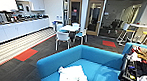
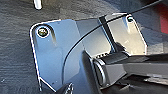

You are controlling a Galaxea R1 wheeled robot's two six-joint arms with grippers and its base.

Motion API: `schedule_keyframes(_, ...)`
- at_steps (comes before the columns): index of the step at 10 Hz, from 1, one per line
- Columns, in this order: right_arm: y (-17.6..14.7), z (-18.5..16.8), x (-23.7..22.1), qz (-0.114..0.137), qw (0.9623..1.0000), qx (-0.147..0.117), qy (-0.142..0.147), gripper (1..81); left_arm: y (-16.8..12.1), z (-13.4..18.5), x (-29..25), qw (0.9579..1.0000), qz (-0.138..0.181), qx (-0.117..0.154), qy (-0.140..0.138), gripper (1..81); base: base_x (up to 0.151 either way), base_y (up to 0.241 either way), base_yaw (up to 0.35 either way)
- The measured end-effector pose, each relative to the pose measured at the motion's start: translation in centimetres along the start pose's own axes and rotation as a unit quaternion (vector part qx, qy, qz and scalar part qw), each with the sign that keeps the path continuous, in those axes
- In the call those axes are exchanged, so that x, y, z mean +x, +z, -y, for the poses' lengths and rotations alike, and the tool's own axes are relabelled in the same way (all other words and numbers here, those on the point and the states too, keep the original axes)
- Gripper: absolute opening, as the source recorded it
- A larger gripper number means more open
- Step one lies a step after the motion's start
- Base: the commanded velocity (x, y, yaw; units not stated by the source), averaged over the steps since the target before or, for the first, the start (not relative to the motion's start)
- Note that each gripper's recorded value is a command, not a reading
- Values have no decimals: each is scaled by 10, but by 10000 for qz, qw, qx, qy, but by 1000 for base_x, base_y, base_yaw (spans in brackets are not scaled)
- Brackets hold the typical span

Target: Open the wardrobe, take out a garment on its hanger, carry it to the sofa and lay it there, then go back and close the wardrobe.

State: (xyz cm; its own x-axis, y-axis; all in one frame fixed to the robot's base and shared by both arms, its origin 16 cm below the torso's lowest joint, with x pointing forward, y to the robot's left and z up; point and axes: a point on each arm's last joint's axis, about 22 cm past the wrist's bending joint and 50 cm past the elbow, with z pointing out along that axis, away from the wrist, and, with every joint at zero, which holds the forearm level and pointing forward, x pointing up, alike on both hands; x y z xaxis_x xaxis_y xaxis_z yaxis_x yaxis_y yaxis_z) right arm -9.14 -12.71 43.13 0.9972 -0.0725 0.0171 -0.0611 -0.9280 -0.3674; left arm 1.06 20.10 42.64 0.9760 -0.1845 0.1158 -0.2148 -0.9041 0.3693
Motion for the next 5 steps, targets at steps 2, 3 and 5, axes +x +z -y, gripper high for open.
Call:
schedule_keyframes(2,0,0,1,-18,10000,-1,-2,811,1,-3,0,10000,-2,-8,0,811,0,0,290)
schedule_keyframes(3,0,0,2,-20,10000,-4,-3,811,1,-1,0,10000,2,6,4,811,0,0,299)
schedule_keyframes(5,0,0,2,-18,10000,-3,0,811,1,-2,0,10000,-1,4,2,811,0,0,301)
